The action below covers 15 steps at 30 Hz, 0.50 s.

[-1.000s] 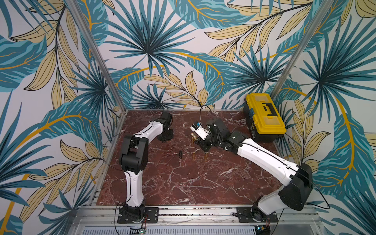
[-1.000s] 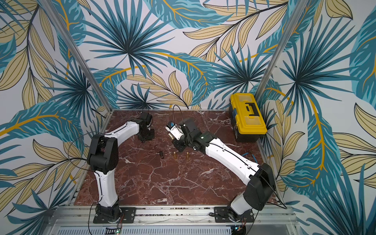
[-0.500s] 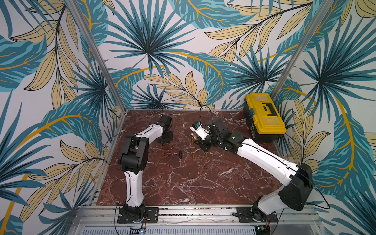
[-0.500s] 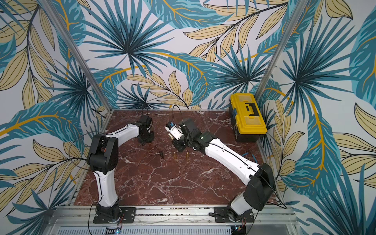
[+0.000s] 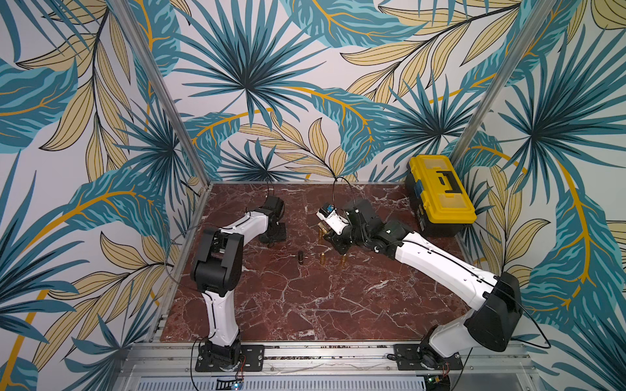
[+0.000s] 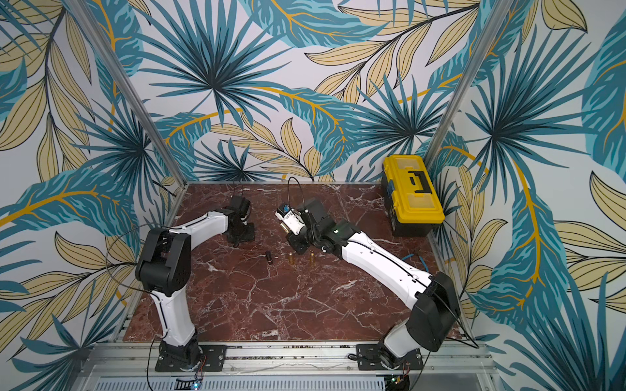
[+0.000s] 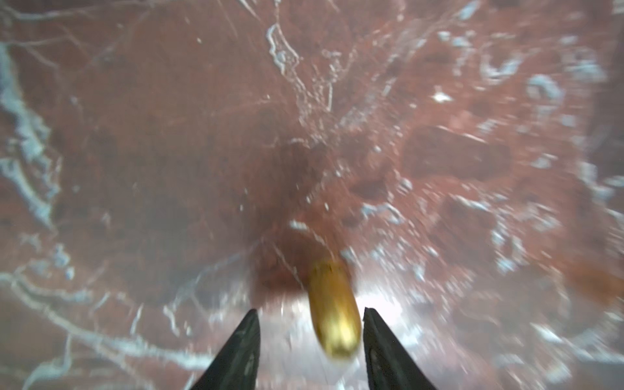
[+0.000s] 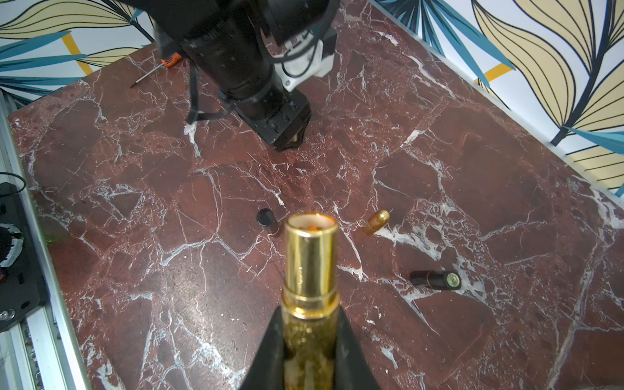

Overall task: Open the lipstick cap
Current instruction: Place the lipstick at the center of the board.

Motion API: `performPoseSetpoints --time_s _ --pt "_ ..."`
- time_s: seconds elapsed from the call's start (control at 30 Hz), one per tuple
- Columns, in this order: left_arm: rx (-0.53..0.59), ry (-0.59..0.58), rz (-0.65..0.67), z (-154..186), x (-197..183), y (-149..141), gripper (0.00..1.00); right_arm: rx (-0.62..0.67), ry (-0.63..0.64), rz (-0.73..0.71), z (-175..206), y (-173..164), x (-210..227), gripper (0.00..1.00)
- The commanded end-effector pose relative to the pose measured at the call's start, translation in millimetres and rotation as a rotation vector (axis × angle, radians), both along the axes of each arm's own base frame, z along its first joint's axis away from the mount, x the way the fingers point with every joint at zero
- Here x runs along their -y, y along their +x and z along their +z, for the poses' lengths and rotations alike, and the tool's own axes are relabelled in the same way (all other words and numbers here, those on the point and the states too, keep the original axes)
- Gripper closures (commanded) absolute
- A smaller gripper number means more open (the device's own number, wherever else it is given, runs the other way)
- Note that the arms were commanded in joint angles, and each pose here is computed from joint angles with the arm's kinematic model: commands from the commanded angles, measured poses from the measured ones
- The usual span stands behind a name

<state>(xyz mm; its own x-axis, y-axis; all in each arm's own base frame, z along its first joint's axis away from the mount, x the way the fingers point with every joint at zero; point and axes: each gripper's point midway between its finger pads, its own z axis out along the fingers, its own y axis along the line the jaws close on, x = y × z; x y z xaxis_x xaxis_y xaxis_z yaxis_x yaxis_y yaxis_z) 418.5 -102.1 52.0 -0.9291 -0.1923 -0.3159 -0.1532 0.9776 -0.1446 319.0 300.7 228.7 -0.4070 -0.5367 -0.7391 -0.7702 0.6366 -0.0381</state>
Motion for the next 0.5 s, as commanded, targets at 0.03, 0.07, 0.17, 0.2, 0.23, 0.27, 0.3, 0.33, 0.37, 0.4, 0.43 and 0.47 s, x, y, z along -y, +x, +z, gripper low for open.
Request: performPoseSetpoints --time_s 0.03,0.07,0.17,0.2,0.23,0.27,0.3,0.33,0.37,0.4,0.43,0.47 --pt "0.079 -0.203 -0.034 65.5 25.0 -18.7 0.47 0.009 0.015 -0.010 0.7 -2.9 1.0 1.00" --pt "0.079 -0.245 -0.045 73.5 30.9 -25.8 0.46 0.005 0.014 -0.006 -1.7 -2.9 0.2 1.00" --pt "0.096 -0.398 -0.097 106.4 52.5 -47.9 0.42 -0.001 0.009 -0.003 -7.4 0.3 -2.9 1.00" --pt "0.102 -0.439 -0.115 116.5 59.5 -55.3 0.42 -0.002 0.008 -0.001 -9.0 1.5 -4.3 1.00" --pt "0.110 -0.476 -0.133 127.0 66.4 -62.1 0.42 -0.002 0.008 0.000 -9.7 2.5 -5.4 1.00" --pt "0.115 -0.508 -0.148 135.6 71.9 -67.1 0.42 -0.002 0.008 0.002 -10.1 3.6 -6.6 1.00" --pt "0.124 -0.544 -0.168 146.9 78.6 -72.3 0.41 -0.003 0.007 0.005 -10.6 4.4 -7.8 1.00" --pt "0.136 -0.571 -0.187 157.7 85.0 -76.0 0.41 -0.004 0.007 0.006 -10.4 5.3 -8.8 1.00" --pt "0.151 -0.586 -0.211 167.5 91.1 -79.1 0.40 -0.004 0.011 0.007 -9.3 5.9 -10.2 1.00" --pt "0.171 -0.590 -0.235 177.3 98.0 -82.3 0.39 -0.007 0.014 0.012 -8.7 5.8 -12.0 1.00" --pt "0.187 -0.592 -0.252 185.2 104.0 -84.5 0.38 -0.012 0.020 0.017 -7.9 5.5 -13.7 1.00" --pt "0.196 -0.607 -0.276 193.2 111.0 -86.9 0.38 -0.015 0.027 0.019 -6.7 5.2 -14.6 1.00"
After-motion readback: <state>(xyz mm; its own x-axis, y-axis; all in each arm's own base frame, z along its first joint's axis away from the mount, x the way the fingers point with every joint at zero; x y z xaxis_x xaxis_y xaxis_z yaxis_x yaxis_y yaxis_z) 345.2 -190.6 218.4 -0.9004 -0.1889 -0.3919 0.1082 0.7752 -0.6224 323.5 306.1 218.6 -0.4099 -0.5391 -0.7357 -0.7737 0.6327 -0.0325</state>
